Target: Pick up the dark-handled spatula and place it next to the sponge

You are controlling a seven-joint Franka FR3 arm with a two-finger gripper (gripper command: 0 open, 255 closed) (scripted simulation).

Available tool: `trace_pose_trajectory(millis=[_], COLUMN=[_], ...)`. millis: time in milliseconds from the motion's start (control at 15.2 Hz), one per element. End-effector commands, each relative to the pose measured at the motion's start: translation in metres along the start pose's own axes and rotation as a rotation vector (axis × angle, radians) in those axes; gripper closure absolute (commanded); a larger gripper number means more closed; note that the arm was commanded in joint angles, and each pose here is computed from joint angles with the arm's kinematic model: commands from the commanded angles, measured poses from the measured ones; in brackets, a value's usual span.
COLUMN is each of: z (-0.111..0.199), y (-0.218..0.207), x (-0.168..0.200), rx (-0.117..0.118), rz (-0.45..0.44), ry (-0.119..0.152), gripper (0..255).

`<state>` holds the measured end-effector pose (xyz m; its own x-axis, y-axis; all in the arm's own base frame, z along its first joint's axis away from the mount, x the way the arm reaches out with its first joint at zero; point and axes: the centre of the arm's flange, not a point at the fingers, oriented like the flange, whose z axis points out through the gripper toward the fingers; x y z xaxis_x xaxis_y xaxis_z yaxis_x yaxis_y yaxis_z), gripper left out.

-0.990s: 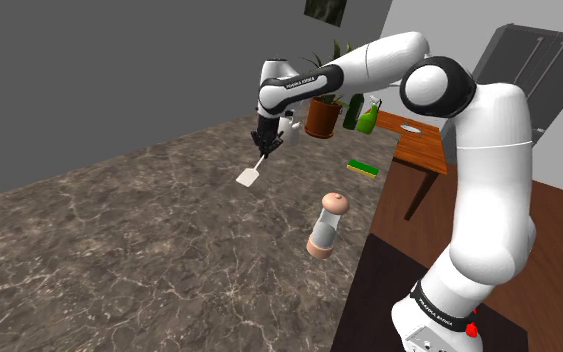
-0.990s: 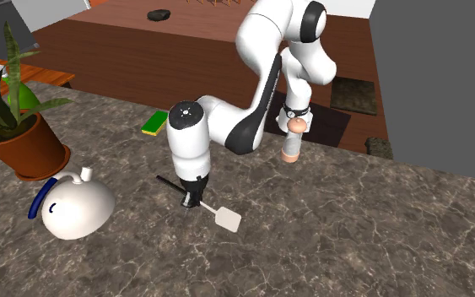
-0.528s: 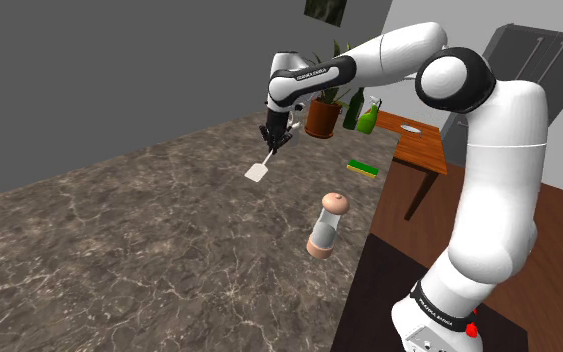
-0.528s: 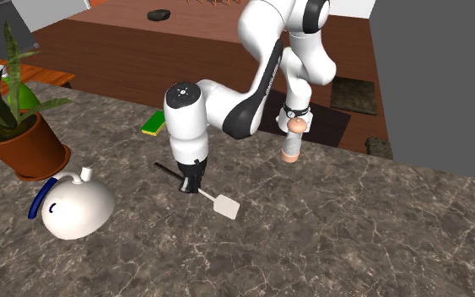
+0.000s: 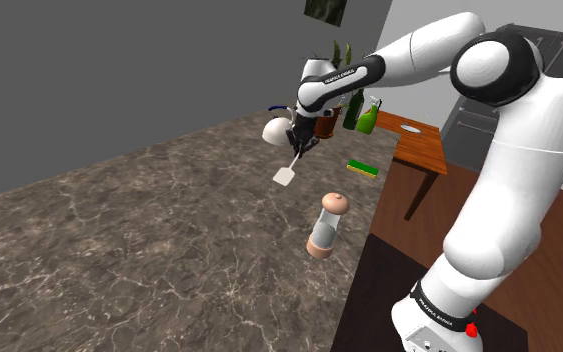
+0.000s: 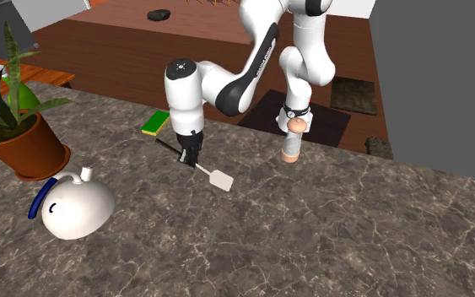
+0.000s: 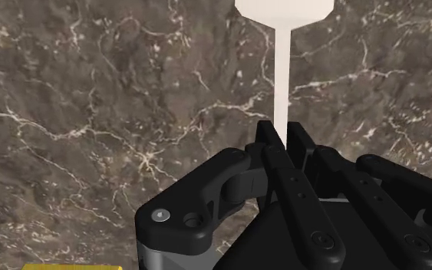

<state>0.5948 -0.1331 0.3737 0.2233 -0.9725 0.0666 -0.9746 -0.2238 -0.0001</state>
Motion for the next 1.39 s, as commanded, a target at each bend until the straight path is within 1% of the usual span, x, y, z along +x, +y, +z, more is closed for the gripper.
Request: trace_pose_trajectory(millis=[0, 1320], z=[0.001, 0.009], y=[0.025, 0.254], x=[0.012, 0.141], rx=[0.000, 0.000], rz=[-0.001, -0.001], ry=[0.000, 0.000], gripper=[255, 255])
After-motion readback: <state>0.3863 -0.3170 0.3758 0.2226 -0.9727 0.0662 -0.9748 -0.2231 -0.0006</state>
